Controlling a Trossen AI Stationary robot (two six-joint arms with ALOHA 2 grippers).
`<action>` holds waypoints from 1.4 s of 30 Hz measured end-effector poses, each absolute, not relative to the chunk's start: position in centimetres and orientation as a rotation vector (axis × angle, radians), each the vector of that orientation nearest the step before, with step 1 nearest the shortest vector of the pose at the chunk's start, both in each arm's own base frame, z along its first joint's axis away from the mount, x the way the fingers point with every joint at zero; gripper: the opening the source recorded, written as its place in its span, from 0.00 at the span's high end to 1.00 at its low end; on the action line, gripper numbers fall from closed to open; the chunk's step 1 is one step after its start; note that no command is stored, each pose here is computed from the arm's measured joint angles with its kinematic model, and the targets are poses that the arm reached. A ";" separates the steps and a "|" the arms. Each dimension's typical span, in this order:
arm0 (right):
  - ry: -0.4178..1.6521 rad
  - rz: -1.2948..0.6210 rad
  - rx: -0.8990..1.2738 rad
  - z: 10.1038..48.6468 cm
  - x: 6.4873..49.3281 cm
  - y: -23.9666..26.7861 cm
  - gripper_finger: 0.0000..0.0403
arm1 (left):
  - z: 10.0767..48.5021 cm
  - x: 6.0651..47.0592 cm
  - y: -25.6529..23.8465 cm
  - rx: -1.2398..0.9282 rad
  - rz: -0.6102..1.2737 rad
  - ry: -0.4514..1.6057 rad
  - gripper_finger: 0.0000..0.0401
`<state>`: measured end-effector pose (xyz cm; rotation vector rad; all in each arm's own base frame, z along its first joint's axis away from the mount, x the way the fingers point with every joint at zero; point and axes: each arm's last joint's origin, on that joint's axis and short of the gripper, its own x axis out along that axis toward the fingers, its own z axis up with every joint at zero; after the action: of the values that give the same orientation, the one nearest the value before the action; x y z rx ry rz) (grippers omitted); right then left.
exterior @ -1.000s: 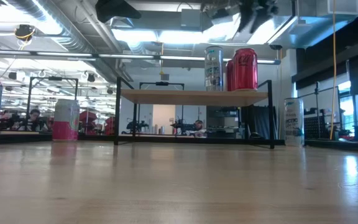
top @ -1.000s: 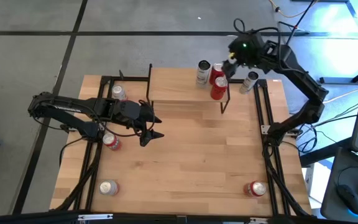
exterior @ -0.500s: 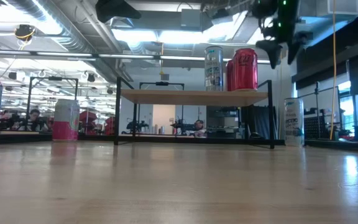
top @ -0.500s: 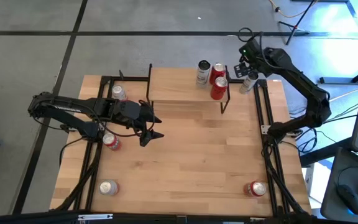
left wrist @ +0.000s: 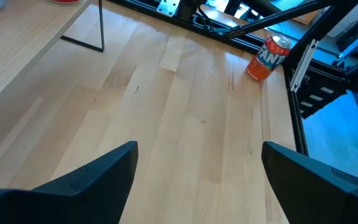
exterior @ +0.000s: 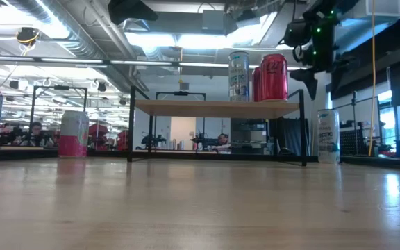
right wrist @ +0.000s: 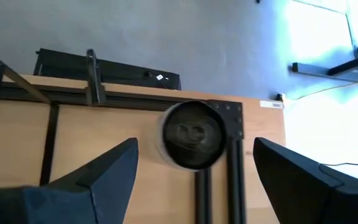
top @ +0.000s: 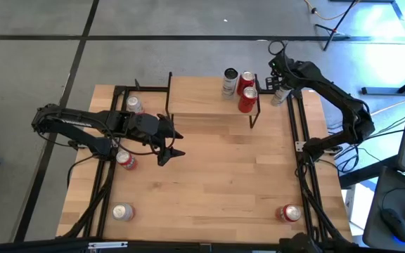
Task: Place canned beverage on shelf
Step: Put the white and blue soda can aligned with the other white and blue soda can on the shelf
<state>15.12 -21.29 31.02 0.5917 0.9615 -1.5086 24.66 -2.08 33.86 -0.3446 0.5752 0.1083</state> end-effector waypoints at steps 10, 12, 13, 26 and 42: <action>0.912 -1.570 0.648 29.5 14.4 -22.2 0.25 | 33.9 24.7 -2.1 -0.344 0.108 0.576 0.15; 0.886 -1.574 0.647 29.5 14.4 -22.4 0.25 | 33.8 24.7 -2.1 -0.343 0.109 0.577 0.15; 0.875 -1.566 0.653 29.6 14.5 -22.4 0.25 | 33.8 24.7 -2.1 -0.344 0.109 0.577 0.15; 0.959 -1.597 0.664 27.5 14.9 -23.9 0.25 | 33.9 24.7 -2.1 -0.341 0.116 0.574 0.15; 1.093 -1.640 0.618 25.3 15.4 -25.0 0.25 | 33.9 24.7 -2.1 -0.343 0.116 0.575 0.15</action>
<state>15.44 -24.95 25.25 0.6176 1.0933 -1.6402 24.66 -2.06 33.85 -0.3425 0.5748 0.1164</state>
